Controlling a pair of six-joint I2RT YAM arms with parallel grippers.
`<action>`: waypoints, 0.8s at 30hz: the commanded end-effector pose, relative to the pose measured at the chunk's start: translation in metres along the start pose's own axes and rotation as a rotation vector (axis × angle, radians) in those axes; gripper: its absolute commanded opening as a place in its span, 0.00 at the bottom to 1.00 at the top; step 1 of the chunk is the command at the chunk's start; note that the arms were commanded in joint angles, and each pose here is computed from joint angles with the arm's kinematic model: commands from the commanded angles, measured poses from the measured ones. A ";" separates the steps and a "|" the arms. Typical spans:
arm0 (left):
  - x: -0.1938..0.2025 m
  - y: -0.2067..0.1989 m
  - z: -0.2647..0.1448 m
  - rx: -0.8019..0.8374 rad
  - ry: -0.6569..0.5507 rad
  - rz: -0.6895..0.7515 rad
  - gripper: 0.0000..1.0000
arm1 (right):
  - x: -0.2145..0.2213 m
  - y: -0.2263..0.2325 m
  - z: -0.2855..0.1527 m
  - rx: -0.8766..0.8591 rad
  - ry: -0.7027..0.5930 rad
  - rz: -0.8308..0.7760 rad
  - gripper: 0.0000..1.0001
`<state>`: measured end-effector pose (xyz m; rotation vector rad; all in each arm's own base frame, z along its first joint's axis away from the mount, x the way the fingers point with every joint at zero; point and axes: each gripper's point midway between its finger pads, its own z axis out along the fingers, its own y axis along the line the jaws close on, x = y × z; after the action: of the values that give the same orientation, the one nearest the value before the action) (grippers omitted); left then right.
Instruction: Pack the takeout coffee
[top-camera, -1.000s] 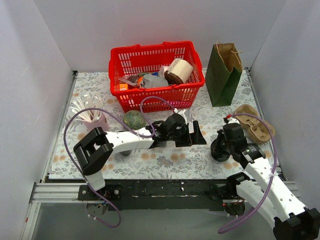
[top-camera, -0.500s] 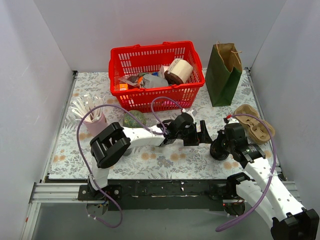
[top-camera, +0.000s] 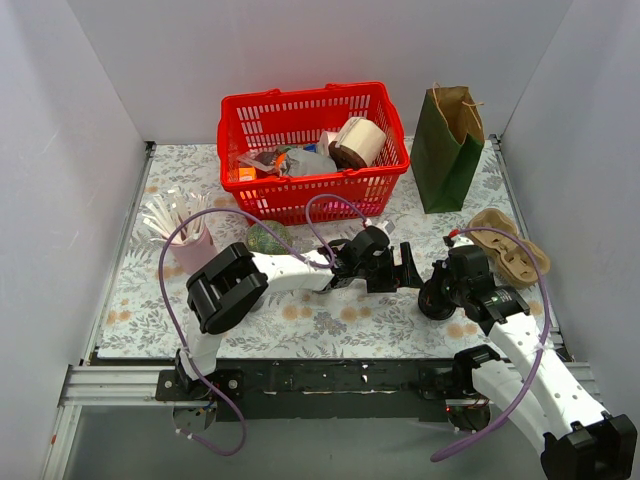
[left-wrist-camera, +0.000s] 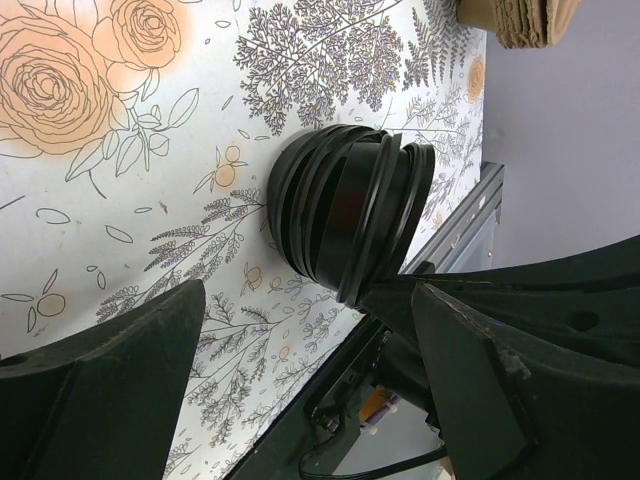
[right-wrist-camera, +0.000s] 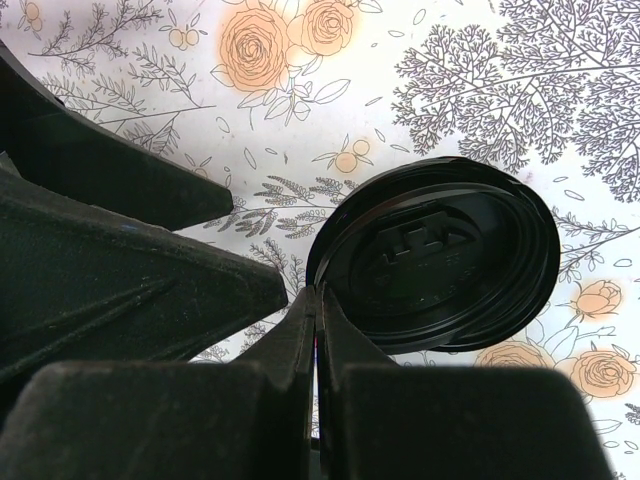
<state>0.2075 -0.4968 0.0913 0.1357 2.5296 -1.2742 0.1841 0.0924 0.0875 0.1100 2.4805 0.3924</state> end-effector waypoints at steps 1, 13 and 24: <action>-0.005 -0.011 0.002 0.025 0.003 0.027 0.84 | -0.013 0.006 -0.003 -0.030 -0.040 -0.021 0.01; 0.000 0.003 0.013 -0.018 0.018 0.007 0.82 | -0.015 0.007 -0.005 -0.038 -0.055 -0.021 0.01; 0.005 0.006 0.018 -0.033 0.021 0.031 0.81 | -0.024 0.011 -0.010 -0.051 -0.085 -0.034 0.01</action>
<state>0.2066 -0.5007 0.0645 0.1521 2.5927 -1.2225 0.1846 0.0913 0.0887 0.0841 2.4725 0.3904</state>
